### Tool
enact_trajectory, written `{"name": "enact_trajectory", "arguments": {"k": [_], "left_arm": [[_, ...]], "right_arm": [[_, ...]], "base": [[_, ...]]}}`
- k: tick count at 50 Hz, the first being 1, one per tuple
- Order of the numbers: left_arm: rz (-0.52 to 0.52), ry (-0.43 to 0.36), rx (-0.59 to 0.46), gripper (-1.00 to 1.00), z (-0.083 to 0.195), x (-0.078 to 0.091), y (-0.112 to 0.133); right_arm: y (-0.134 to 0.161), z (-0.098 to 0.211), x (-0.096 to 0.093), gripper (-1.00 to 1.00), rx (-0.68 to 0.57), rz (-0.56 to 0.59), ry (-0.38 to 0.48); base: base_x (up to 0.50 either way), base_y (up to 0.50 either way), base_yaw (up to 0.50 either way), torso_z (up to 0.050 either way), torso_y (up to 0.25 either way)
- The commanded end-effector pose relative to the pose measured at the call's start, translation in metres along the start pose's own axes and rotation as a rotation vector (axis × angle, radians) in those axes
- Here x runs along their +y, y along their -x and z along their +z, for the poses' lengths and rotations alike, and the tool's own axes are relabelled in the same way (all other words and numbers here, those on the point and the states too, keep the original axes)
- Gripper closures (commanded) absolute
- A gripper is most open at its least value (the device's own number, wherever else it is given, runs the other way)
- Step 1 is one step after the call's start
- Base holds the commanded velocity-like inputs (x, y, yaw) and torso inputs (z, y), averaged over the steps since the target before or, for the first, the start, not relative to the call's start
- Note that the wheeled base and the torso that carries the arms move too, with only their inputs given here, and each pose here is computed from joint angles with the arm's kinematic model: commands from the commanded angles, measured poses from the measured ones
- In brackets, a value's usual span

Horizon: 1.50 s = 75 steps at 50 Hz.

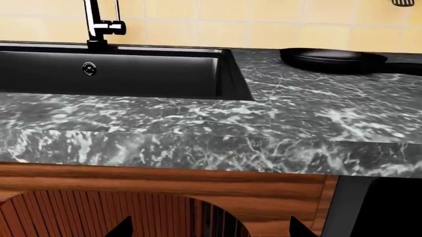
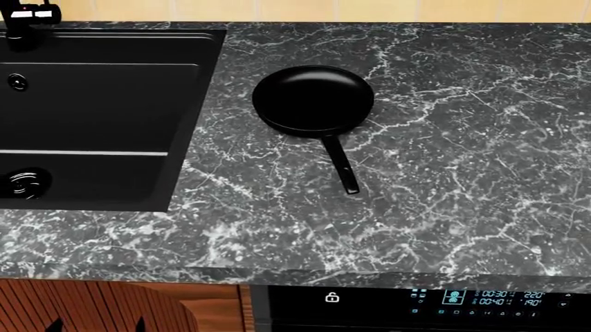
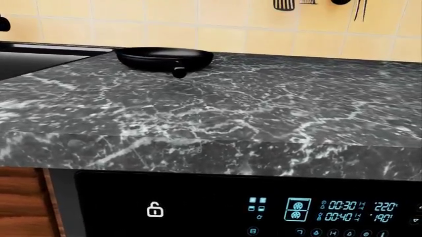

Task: Pick the pan and sponge and place them into the sink. Then turn on the water.

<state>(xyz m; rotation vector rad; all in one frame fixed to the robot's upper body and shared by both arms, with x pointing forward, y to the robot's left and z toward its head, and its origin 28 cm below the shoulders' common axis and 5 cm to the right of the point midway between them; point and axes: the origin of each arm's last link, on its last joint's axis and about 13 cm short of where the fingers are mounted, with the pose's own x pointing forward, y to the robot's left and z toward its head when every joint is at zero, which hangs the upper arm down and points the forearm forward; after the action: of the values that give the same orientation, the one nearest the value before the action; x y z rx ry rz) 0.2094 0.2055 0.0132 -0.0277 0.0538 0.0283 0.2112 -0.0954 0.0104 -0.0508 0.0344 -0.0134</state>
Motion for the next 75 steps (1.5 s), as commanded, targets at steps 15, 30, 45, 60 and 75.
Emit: {"name": "enact_trajectory", "arguments": {"k": [15,30,45,60,75], "left_arm": [[0.038,-0.009,0.007,-1.0,0.002,-0.001,-0.001],[0.006,0.0,-0.008,-1.0,0.028,-0.006,-0.007],[-0.077,-0.032,-0.014,-1.0,0.11,0.01,-0.002],[-0.077,-0.05,-0.042,-1.0,0.182,0.022,-0.013],[-0.055,-0.068,-0.009,-1.0,0.179,0.029,-0.014]], "right_arm": [[0.0,0.003,-0.001,-1.0,-0.013,-0.003,-0.004],[-0.002,0.031,-0.012,-1.0,-0.092,-0.021,0.004],[-0.004,0.124,-0.038,-1.0,-0.141,0.005,0.067],[-0.011,0.199,-0.064,-1.0,-0.15,0.012,0.11],[-0.01,0.195,-0.072,-1.0,-0.103,0.01,0.138]], "base": [[0.0,0.0,0.0,0.0,0.0],[0.0,0.0,0.0,0.0,0.0],[0.0,0.0,0.0,0.0,0.0],[0.0,0.0,0.0,0.0,0.0],[0.14,0.02,0.0,0.0,0.0]]}}
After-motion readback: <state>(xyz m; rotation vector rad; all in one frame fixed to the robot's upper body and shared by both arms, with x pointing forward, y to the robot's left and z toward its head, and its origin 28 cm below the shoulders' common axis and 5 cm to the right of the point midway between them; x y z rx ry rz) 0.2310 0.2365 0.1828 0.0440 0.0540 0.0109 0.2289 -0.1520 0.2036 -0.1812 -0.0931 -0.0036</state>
